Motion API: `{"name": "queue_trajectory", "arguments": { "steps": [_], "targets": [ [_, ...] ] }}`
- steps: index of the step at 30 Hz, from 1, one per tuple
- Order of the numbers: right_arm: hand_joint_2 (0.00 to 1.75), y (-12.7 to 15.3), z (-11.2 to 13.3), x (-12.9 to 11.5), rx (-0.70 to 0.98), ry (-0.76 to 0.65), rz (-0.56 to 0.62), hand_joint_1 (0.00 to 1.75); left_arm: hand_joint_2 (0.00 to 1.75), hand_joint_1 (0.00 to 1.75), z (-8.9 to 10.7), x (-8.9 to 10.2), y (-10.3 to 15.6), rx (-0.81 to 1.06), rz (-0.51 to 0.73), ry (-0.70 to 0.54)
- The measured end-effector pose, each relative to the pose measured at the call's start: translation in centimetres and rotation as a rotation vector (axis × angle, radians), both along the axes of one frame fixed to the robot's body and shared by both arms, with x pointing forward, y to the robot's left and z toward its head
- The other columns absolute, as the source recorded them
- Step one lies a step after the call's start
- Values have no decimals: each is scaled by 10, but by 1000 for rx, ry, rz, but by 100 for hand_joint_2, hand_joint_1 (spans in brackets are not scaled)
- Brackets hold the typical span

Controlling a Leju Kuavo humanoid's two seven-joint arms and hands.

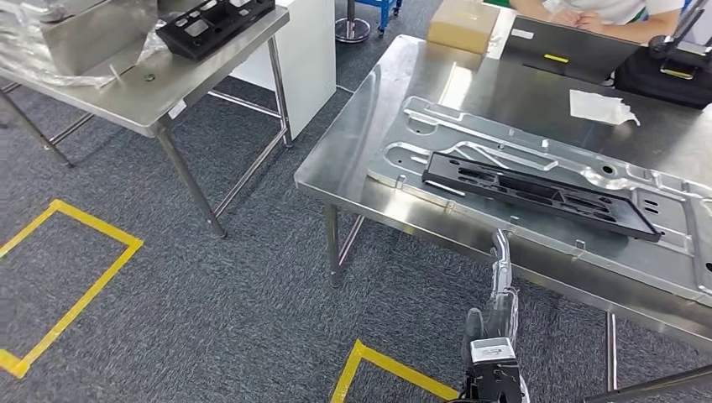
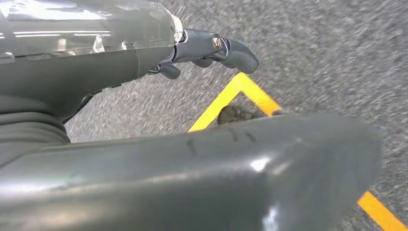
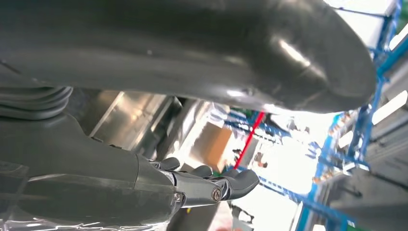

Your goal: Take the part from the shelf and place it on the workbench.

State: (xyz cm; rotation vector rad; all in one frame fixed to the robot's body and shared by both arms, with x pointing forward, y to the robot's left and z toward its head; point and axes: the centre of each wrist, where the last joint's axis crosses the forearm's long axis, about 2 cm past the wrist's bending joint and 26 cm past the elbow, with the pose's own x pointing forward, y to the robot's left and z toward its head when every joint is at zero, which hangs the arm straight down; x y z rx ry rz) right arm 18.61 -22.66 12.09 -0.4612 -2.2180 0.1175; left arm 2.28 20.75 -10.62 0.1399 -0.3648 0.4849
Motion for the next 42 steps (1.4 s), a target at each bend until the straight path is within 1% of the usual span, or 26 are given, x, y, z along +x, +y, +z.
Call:
{"name": "queue_trajectory", "arguments": {
  "steps": [9,15,29,42],
  "targets": [
    [0,0,-3,-5,-19,20,-32,0,0,0,0,-2,-4,-20,-15,-12],
    [0,1,-4,-10,-23,48,-22,0,0,0,0,-2,-4,-15,-16,-8],
    [0,0,-3,-9,-21,57,-14,0,0,0,1,0,-6,-9,-11,-5],
    [0,0,-7,3,-38,76,10,0,0,0,2,0,-11,-7,1,-3]
  ]
}}
